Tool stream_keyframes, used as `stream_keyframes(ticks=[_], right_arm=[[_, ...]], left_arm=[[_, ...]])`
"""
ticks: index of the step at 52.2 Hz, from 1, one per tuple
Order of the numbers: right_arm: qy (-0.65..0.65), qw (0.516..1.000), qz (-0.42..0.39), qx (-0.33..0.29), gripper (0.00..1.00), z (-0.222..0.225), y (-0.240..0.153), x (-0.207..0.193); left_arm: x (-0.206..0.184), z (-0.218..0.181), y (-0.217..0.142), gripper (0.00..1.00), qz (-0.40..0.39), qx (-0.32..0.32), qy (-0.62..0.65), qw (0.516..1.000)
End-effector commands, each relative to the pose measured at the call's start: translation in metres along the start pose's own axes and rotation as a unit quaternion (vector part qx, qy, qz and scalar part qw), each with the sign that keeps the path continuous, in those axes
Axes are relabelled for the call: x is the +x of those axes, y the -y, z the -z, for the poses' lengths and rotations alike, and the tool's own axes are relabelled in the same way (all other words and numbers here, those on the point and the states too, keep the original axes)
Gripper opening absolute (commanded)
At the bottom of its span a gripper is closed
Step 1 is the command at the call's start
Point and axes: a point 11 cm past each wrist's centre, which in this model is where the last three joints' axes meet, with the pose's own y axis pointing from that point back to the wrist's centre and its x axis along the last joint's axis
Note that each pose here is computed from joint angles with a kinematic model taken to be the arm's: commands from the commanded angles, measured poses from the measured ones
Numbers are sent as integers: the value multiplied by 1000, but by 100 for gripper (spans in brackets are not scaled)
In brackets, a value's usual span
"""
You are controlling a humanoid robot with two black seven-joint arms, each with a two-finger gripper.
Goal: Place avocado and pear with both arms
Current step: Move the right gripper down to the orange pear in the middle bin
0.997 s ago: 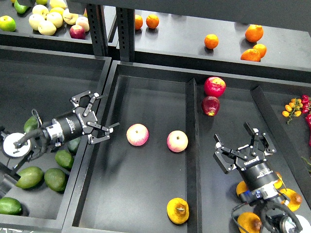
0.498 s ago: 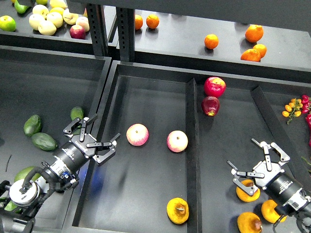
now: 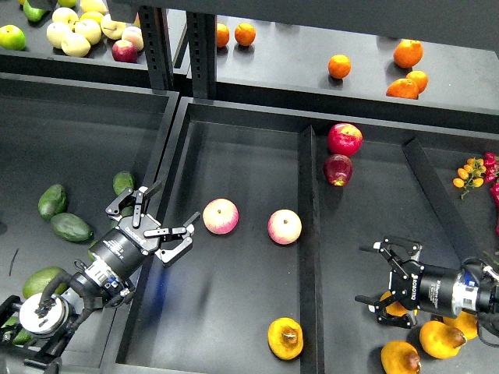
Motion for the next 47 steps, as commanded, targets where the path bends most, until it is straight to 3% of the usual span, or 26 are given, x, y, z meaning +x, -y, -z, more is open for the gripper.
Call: stream_keyframes(ticks=[1,16,47], right_arm=[[-16,1000,-1,-21,100,-2,15,-2],[-66,996,18,-60,100,5,43,-22],[-101,987,29,-118,100,-21,90,-39]], left_arm=[[0,4,1,99,-1,7,1,1000],[1,9,2,99,-3,16,2,1000],[2,12,2,99,-4,20,2,1000]])
